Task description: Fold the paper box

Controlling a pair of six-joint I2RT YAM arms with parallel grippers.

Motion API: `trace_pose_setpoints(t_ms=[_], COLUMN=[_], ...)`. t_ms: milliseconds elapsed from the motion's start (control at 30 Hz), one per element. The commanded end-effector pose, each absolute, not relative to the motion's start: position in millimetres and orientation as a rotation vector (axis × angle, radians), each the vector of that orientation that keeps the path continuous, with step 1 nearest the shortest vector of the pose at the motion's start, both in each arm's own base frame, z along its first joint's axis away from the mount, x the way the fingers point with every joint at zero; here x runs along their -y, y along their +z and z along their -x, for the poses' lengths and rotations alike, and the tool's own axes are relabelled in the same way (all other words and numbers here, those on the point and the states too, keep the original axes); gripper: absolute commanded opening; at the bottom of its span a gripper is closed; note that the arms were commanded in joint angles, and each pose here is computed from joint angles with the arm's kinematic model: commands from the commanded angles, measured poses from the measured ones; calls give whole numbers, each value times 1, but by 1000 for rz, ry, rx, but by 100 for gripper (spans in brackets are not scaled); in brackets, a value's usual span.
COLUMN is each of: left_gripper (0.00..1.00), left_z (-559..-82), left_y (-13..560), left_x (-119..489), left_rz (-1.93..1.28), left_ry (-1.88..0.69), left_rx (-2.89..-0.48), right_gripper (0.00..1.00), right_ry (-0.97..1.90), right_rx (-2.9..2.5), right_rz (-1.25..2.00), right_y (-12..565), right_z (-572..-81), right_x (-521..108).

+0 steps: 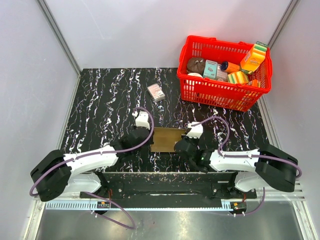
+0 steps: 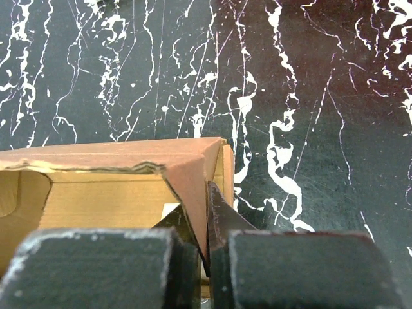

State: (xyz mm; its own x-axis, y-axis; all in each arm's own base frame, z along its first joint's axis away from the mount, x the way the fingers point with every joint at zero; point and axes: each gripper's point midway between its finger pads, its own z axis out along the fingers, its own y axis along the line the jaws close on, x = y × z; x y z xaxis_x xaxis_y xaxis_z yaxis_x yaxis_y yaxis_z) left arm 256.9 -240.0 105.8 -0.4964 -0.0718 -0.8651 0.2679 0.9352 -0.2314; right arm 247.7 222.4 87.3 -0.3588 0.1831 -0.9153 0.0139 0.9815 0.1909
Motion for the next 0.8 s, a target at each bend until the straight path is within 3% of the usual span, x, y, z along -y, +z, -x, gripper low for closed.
trace_pose_setpoints(t_ms=[0, 133, 300, 367, 533, 767], left_gripper=[20, 21, 27, 33, 46, 54], left_z=[-256, -253, -247, -244, -234, -210], left_y=[132, 124, 119, 117, 122, 134], left_x=[260, 258, 257, 257, 258, 263], left_rz=[-38, -21, -14, -14, -26, -73], left_ry=[-608, -605, -604, -608, -637, -743], left_rx=[-1956, -1961, -1967, -1971, -1974, -1989], right_gripper=[2, 3, 17, 18, 18, 18], right_ry=[257, 254, 257, 254, 231, 216], right_rx=[-1902, -1901, -1905, -1903, -1891, -1882], right_rz=[-165, -161, -171, -168, -170, -184], right_y=[92, 92, 91, 91, 95, 96], right_z=[-245, -242, -234, -231, -227, -224], right_x=[-244, -244, -238, -236, -229, -225])
